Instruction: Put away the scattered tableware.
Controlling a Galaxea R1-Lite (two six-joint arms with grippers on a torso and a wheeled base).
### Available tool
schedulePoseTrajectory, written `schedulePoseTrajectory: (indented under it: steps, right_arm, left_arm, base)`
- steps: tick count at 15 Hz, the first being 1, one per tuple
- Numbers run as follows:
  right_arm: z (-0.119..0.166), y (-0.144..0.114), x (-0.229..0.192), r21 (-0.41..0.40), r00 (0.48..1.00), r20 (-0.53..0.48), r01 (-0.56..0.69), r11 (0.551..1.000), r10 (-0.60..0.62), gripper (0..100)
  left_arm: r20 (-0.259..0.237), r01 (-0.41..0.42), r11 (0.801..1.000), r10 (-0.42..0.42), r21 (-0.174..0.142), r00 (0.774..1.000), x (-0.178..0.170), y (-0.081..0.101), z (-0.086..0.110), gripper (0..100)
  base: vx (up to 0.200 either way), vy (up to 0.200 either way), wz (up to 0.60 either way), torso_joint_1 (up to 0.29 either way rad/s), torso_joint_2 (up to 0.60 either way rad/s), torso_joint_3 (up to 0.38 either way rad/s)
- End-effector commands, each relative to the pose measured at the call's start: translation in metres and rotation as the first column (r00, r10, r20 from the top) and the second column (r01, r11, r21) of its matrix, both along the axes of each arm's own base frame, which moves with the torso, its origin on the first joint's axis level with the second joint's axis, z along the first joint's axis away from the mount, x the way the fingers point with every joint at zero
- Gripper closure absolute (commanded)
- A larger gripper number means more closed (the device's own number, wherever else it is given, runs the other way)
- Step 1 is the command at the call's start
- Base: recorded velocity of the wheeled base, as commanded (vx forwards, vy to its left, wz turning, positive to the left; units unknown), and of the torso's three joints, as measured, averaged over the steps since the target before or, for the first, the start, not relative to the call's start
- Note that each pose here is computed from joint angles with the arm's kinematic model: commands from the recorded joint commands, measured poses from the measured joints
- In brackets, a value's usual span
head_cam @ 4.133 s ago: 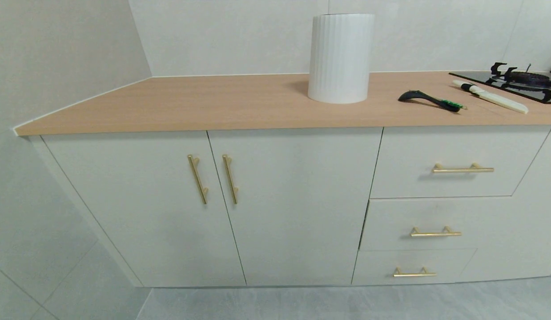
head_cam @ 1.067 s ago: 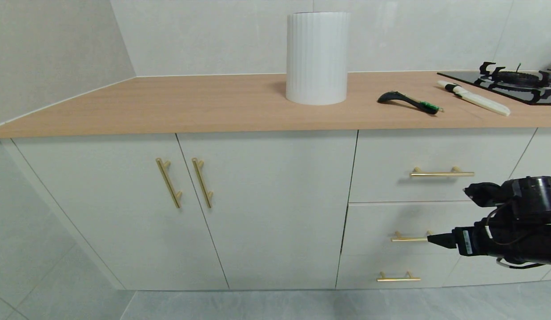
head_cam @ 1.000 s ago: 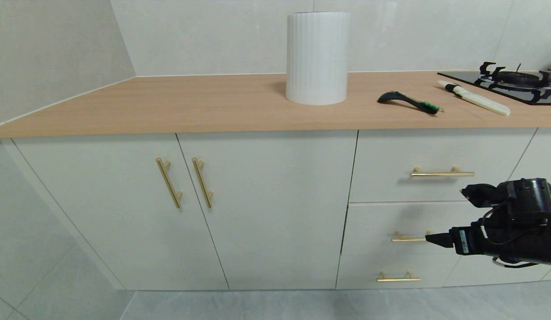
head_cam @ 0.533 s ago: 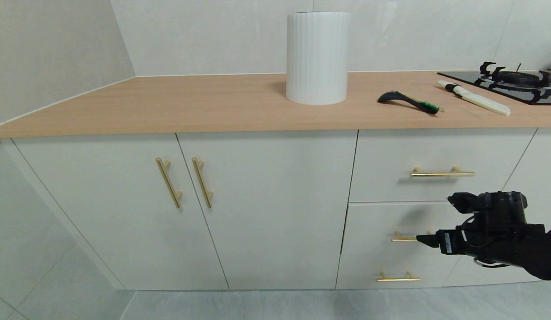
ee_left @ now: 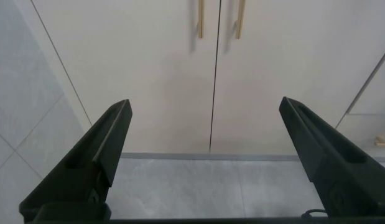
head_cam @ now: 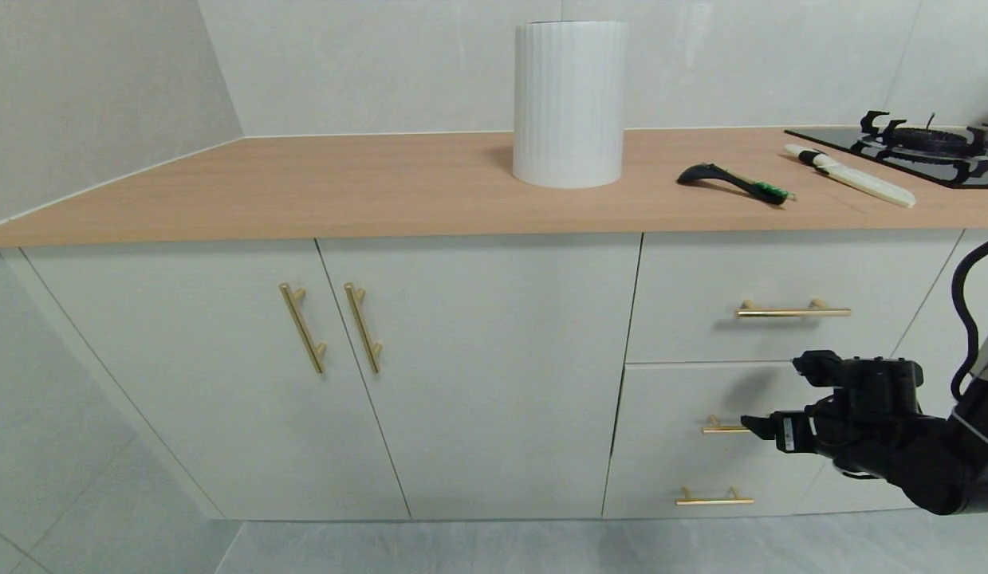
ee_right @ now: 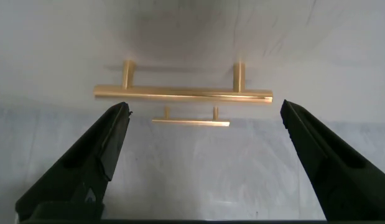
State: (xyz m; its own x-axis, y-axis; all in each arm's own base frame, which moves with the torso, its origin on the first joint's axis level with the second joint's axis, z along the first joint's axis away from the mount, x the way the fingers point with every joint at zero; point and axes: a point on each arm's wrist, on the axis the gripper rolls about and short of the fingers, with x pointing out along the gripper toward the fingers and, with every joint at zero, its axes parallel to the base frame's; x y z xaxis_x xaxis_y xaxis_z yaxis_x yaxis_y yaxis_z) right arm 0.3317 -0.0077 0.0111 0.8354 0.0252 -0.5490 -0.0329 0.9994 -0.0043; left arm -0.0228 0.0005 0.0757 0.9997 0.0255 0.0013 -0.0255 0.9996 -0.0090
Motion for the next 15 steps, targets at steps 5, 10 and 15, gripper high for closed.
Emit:
schedulePoseTrajectory:
  steps: [5, 10, 15]
  right_arm:
    - [-0.028, -0.006, 0.014, -0.002, 1.000, 0.017, 0.019, 1.000, -0.019, 0]
    - [-0.034, -0.008, 0.026, -0.028, 0.997, 0.034, 0.066, 0.997, -0.065, 0]
    - [-0.040, -0.008, 0.028, -0.030, 0.997, 0.042, 0.067, 0.997, -0.066, 0]
  left_arm:
    - [0.000, -0.001, 1.000, 0.001, 0.000, 1.000, 0.000, 0.000, 0.000, 0]
    - [0.000, -0.001, 1.000, 0.001, 0.000, 1.000, 0.000, 0.000, 0.000, 0]
    - [0.000, -0.001, 1.000, 0.001, 0.000, 1.000, 0.000, 0.000, 0.000, 0]
  base:
    - [0.000, 0.000, 0.00, 0.000, 0.00, 0.000]
    - [0.000, 0.000, 0.00, 0.000, 0.00, 0.000]
    - [0.000, 0.000, 0.00, 0.000, 0.00, 0.000]
